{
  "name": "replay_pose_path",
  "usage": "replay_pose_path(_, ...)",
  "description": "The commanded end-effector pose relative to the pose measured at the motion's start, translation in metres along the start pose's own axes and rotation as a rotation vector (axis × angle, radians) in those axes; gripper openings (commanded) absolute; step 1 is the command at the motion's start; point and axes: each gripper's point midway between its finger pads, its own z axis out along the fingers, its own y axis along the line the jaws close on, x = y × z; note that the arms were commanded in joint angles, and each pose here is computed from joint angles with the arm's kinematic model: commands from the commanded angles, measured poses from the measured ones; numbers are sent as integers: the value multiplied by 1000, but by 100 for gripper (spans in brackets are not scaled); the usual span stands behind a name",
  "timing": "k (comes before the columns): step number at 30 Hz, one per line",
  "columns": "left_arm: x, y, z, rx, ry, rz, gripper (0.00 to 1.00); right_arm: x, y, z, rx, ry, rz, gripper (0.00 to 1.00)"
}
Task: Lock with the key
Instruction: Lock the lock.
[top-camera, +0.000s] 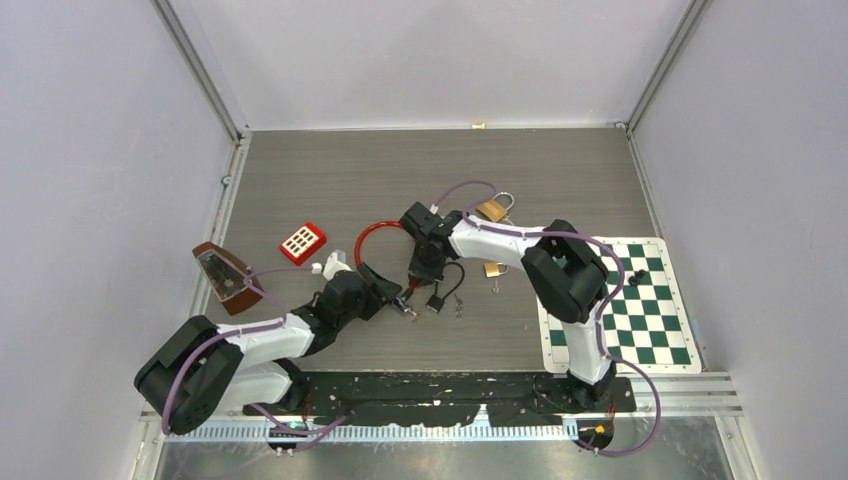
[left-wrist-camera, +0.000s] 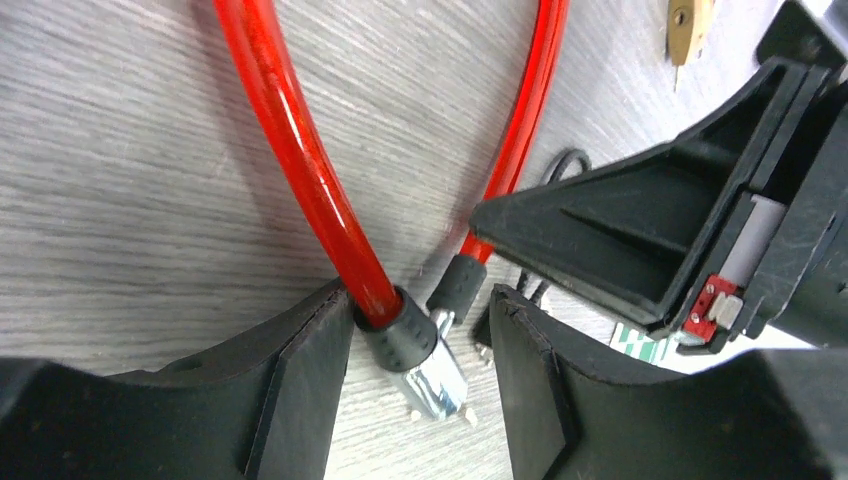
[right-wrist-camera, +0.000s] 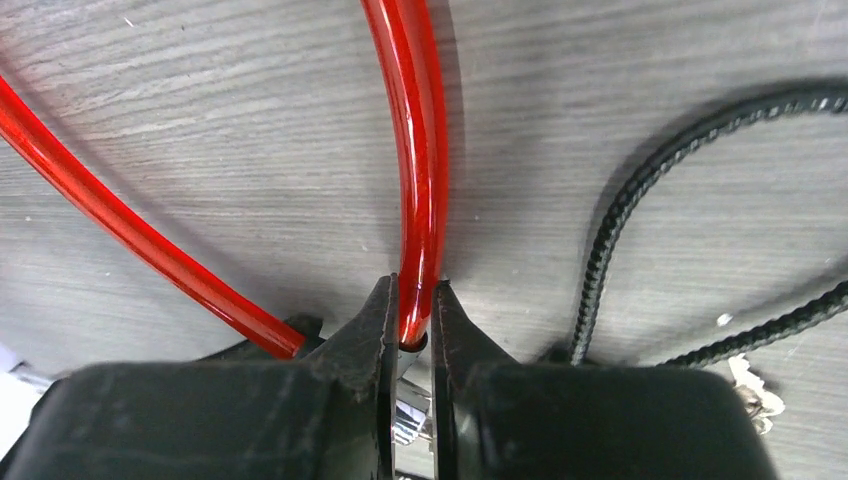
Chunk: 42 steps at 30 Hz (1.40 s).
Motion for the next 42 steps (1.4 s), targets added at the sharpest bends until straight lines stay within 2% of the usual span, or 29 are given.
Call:
replay_pose_path(1, -10, 27, 8, -71, -86, 7, 57, 33, 50, -45, -228, 151, 88, 5)
replay_pose_path(5, -16, 13, 9, -1, -114, 10, 55, 32, 56, -53, -257, 160, 140, 5)
replay_pose_path(8, -16, 6, 8, 48, -121, 5, 45, 27, 59, -57, -270, 147, 175, 5)
replay_pose_path(15, -24, -3, 4, 65, -147, 50, 41, 15, 68, -65, -323, 103, 222, 5)
replay_pose_path(16, -27, -8, 4, 69, -152, 65, 39, 15, 70, -65, -332, 104, 228, 5)
replay_pose_path(21, -41, -40, 4, 117, -185, 139, 8, 13, 78, -73, -377, 104, 208, 5)
replay_pose_path(23, -46, -58, 3, 150, -194, 179, 5, 13, 77, -75, -384, 101, 197, 5)
replay_pose_path(24, -49, -64, 2, 153, -195, 196, 10, 11, 76, -77, -387, 91, 196, 5)
replay_pose_path(25, -51, -69, 2, 149, -196, 208, 19, 9, 73, -76, -382, 87, 202, 5)
replay_pose_path(27, -54, -70, 1, 116, -194, 212, 47, 1, 69, -77, -391, 75, 225, 5)
replay_pose_path(28, -54, -68, 1, 95, -187, 207, 57, -1, 68, -78, -395, 72, 233, 5)
replay_pose_path(30, -54, -65, 0, 60, -164, 179, 69, -9, 69, -78, -416, 65, 261, 5)
replay_pose_path(38, -51, -69, -14, 105, -110, 245, 79, -32, 70, -79, -508, 128, 402, 5)
replay_pose_path(42, -49, -73, -21, 114, -90, 279, 82, -41, 80, -86, -554, 139, 420, 5)
